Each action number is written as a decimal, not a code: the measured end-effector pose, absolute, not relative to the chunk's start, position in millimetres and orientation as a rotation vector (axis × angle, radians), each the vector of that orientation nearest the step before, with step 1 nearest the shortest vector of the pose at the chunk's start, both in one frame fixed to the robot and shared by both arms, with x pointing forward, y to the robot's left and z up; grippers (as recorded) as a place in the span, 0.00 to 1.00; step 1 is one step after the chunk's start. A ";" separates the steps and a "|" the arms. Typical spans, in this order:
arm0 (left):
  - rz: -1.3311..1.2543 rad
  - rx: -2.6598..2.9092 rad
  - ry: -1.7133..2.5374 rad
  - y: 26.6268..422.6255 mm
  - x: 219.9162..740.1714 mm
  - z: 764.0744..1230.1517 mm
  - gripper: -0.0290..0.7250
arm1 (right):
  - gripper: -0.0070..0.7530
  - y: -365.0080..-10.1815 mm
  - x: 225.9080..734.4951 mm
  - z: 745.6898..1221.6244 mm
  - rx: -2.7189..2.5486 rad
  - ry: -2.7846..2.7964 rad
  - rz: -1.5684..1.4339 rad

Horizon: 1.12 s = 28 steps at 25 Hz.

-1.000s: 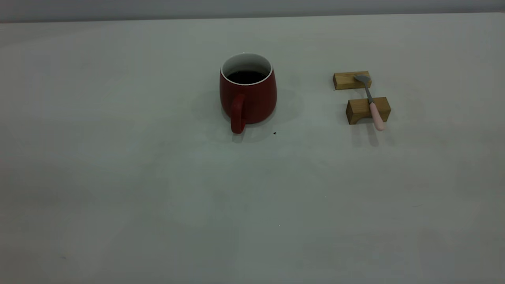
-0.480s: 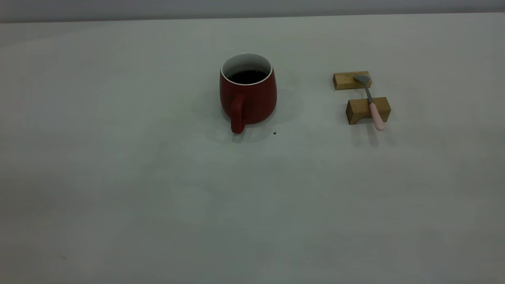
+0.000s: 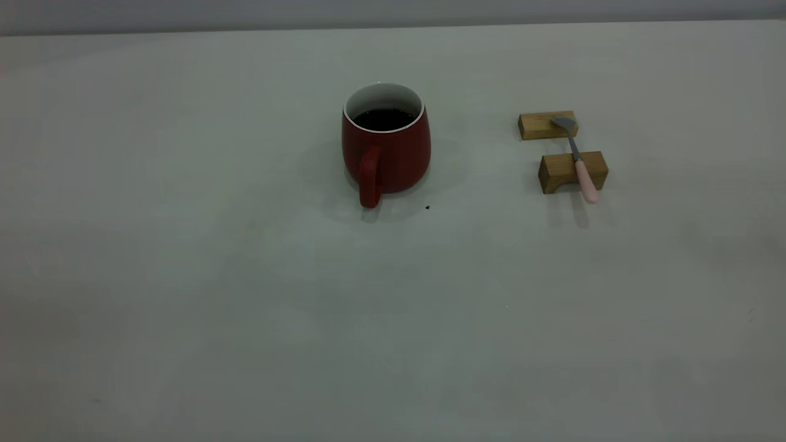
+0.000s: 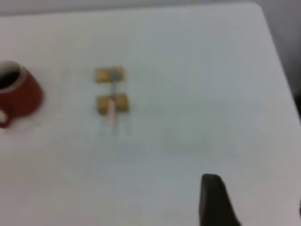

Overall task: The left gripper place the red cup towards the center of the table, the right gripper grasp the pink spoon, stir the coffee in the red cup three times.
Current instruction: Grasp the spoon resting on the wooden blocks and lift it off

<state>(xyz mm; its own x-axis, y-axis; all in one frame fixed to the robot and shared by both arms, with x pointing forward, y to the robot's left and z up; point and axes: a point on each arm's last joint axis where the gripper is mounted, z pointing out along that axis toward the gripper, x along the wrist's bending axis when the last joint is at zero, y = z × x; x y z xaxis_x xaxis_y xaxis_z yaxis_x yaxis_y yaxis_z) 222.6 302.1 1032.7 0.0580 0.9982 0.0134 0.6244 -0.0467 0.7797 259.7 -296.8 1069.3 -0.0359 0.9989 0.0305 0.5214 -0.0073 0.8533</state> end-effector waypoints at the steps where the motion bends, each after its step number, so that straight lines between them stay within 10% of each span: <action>1: 0.795 1.737 1.629 302.1 222.6 1032.7 0.58 | 0.69 -294.2 269.8 1071.8 1.590 1.653 0.960; 28: 0.795 1.737 1.629 302.1 222.6 1032.7 0.58 | 0.77 -217.9 563.5 911.6 2.082 2.320 0.746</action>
<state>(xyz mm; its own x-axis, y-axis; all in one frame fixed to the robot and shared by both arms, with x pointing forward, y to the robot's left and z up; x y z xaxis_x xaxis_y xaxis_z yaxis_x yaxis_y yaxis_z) 222.6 302.1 1032.7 0.0580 0.9982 0.0134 0.6244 -0.0467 0.7797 563.5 -217.9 911.6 -0.1550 0.9247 0.3478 0.9541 0.0488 0.2955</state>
